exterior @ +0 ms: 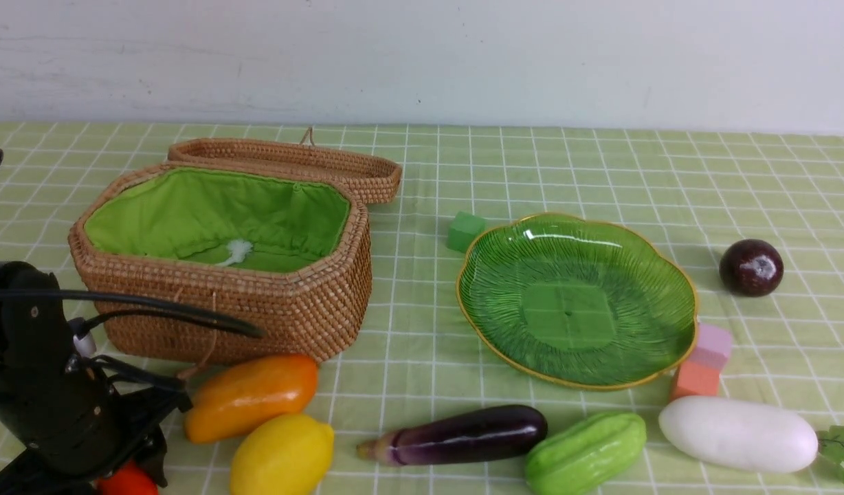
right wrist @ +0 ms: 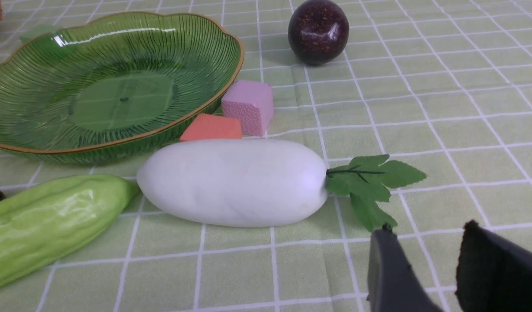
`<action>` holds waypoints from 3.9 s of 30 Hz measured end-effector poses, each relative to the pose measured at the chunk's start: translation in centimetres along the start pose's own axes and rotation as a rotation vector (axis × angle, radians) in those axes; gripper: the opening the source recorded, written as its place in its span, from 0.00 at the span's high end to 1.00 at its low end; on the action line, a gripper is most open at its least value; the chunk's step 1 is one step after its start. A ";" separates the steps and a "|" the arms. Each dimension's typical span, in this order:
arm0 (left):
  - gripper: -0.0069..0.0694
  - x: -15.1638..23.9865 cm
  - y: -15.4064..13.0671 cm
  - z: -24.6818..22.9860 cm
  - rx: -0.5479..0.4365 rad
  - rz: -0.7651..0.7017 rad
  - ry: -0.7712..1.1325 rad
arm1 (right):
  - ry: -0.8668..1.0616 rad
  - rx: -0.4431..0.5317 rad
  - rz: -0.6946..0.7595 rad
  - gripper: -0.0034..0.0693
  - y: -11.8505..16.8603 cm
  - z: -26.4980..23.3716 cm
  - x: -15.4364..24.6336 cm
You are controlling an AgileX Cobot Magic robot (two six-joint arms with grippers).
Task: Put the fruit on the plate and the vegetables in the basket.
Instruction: Use the left arm to grab a carrot and put it into the left basket, then grab a lemon with your left arm and place it on the plate on the right
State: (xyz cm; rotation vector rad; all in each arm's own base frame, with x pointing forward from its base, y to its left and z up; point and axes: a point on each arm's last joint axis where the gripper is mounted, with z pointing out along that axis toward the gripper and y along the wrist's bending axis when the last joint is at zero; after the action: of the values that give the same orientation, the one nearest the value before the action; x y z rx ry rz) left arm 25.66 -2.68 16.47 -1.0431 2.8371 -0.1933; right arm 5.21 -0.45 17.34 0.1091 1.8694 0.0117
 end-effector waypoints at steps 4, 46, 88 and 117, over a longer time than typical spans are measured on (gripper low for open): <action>0.41 0.4 0.1 -0.3 0.001 -0.019 0.031 | 0.000 0.000 0.000 0.62 0.0 0.0 0.0; 0.04 -9.6 -12.0 -13.8 0.467 0.015 -0.310 | 0.000 0.000 0.000 0.62 0.0 0.0 0.0; 0.20 7.5 -11.2 -2.5 -0.033 1.018 -0.058 | 0.000 0.000 0.000 0.62 0.0 0.0 0.0; 0.24 8.2 -10.0 -5.2 -0.032 0.992 -0.034 | 0.000 0.000 0.000 0.62 0.0 0.0 0.0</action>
State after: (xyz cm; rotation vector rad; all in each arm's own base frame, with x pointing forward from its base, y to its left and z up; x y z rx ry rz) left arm 24.98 -15.14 22.70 0.4181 2.9323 -0.0272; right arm 5.21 -0.45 17.34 0.1091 1.8694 0.0117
